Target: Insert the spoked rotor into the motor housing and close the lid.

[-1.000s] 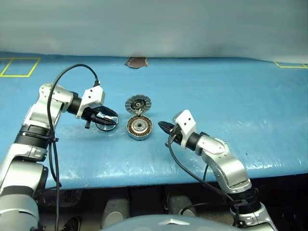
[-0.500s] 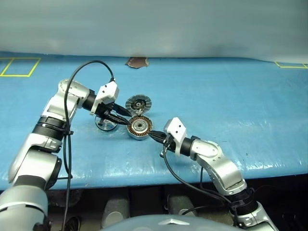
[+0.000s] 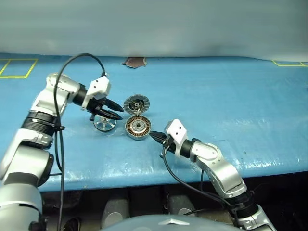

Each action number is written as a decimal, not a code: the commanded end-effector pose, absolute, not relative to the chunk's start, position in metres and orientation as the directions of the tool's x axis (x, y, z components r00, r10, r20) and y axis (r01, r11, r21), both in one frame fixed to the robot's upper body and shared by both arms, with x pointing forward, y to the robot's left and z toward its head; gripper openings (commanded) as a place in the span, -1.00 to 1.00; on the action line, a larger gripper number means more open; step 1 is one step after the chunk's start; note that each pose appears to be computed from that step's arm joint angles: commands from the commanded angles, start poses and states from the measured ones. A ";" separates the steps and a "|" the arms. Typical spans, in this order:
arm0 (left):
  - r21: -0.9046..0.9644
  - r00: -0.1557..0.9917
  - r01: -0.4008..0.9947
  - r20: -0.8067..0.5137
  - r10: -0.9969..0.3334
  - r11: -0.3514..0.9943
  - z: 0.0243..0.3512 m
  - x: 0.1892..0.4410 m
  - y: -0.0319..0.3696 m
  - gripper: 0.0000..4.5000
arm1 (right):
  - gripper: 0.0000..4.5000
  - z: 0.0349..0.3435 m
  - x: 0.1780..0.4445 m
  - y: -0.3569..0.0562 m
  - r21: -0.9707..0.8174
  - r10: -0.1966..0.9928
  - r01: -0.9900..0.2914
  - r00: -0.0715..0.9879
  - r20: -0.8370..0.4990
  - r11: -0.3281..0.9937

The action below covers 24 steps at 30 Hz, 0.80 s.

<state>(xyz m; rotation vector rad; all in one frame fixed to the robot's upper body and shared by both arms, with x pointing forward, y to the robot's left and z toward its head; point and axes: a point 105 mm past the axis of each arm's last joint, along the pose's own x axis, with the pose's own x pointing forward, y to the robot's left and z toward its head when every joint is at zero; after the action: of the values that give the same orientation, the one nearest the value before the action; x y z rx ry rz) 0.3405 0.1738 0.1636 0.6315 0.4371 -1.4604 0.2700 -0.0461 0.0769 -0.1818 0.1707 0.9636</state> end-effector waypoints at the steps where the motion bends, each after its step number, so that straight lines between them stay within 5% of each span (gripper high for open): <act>1: 0.234 0.184 0.972 -0.667 -0.722 0.031 0.176 0.346 0.196 -0.27 | -1.00 0.094 0.271 -0.045 -0.121 0.803 -0.820 0.572 -0.168 0.559; 9: 0.301 0.282 0.951 -0.764 -0.580 0.066 0.150 0.358 0.214 -0.27 | -1.00 0.096 0.272 -0.039 -0.122 0.809 -0.823 0.567 -0.152 0.554; 24: 0.287 0.261 0.958 -0.836 -0.483 0.022 0.129 0.365 0.221 -0.27 | -1.00 0.096 0.272 -0.034 -0.115 0.796 -0.805 0.593 -0.120 0.582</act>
<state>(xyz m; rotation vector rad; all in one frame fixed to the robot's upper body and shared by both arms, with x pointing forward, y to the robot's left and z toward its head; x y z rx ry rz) 0.3598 0.2231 0.1180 0.9658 0.6406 -1.2428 0.2728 -0.0368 0.0849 -0.1641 0.1112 0.9335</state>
